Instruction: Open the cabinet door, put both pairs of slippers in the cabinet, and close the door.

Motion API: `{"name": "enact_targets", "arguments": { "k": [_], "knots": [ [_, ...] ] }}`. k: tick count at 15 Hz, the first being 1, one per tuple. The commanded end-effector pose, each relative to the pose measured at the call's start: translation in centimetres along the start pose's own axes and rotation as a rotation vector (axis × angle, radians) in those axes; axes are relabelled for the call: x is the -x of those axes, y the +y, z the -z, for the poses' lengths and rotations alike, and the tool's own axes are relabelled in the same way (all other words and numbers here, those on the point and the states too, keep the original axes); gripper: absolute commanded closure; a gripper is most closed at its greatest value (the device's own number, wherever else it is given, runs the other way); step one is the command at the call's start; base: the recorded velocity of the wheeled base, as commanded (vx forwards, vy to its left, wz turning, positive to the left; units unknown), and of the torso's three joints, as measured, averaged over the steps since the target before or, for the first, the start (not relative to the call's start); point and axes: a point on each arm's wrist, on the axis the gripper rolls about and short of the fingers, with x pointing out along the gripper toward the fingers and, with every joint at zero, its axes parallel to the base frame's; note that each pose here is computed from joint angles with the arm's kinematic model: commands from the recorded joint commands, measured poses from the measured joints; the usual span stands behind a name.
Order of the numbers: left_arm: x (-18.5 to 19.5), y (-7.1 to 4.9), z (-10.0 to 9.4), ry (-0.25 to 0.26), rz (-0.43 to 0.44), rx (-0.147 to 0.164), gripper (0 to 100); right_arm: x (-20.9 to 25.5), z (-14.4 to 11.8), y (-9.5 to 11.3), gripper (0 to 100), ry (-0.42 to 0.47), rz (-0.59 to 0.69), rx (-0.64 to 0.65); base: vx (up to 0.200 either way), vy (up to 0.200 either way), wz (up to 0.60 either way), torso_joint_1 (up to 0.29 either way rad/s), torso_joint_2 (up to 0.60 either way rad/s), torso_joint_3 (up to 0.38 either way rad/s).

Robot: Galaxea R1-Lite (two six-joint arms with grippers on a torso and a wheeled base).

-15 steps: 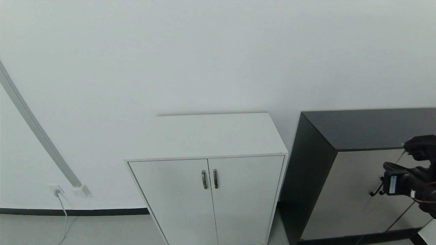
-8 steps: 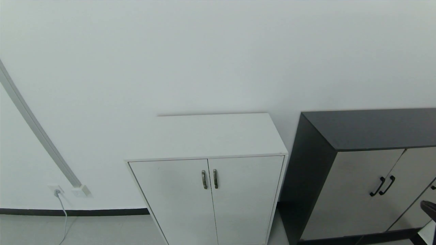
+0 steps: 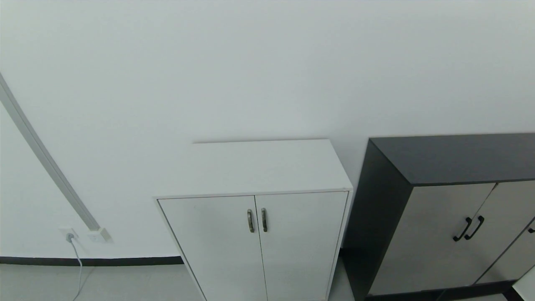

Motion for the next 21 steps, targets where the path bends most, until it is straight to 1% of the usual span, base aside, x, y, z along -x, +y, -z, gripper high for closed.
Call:
{"name": "enact_targets", "arguments": {
  "k": [1, 4, 6, 7, 9, 10, 11, 15, 21],
  "knots": [
    [0.0, 0.0, 0.0, 0.001, 0.000, 0.000, 100, 0.3, 1.1, 0.0, 100, -0.014, -0.009, 0.008, 0.000, 0.000, 0.00, 0.000, 0.00, 0.000],
    [0.0, 0.0, 0.0, 0.001, 0.000, 0.000, 100, 0.5, 1.3, 0.1, 100, -0.031, -0.041, 0.017, 0.000, 0.000, 0.00, 0.000, 0.00, 0.000],
    [0.0, 0.0, 0.0, 0.001, 0.000, -0.001, 100, 1.1, 2.1, 0.2, 100, -0.046, -0.157, 0.041, 0.000, 0.000, 0.00, 0.000, 0.00, 0.000],
    [0.0, 0.0, 0.0, 0.001, 0.000, 0.000, 100, 1.2, 2.0, 0.1, 100, -0.077, -0.180, 0.047, 0.000, 0.000, 0.00, 0.000, 0.00, 0.000],
    [0.0, 0.0, 0.0, 0.001, 0.000, 0.000, 100, 1.3, 2.0, 0.0, 100, -0.093, -0.095, 0.029, 0.000, 0.000, 0.00, 0.000, 0.00, 0.000],
    [0.0, 0.0, 0.0, 0.001, 0.000, 0.000, 100, 1.5, 2.1, 0.1, 100, -0.126, -0.008, 0.006, 0.000, 0.000, 0.00, 0.000, 0.00, 0.000],
    [0.0, 0.0, 0.0, 0.001, 0.000, 0.000, 100, 1.9, 2.3, 0.1, 100, -0.170, 0.036, -0.005, 0.000, 0.000, 0.00, 0.000, 0.00, 0.000],
    [0.0, 0.0, 0.0, 0.001, 0.000, 0.000, 100, 3.0, 3.0, 0.2, 100, -0.341, 0.066, -0.008, 0.000, 0.000, 0.00, 0.000, 0.00, 0.000],
    [0.0, 0.0, 0.0, 0.001, -0.002, -0.001, 100, 3.0, 3.0, 0.2, 100, -0.347, 0.075, -0.034, 0.000, 0.000, 0.00, 0.000, 0.00, 0.000]
  ]
}}
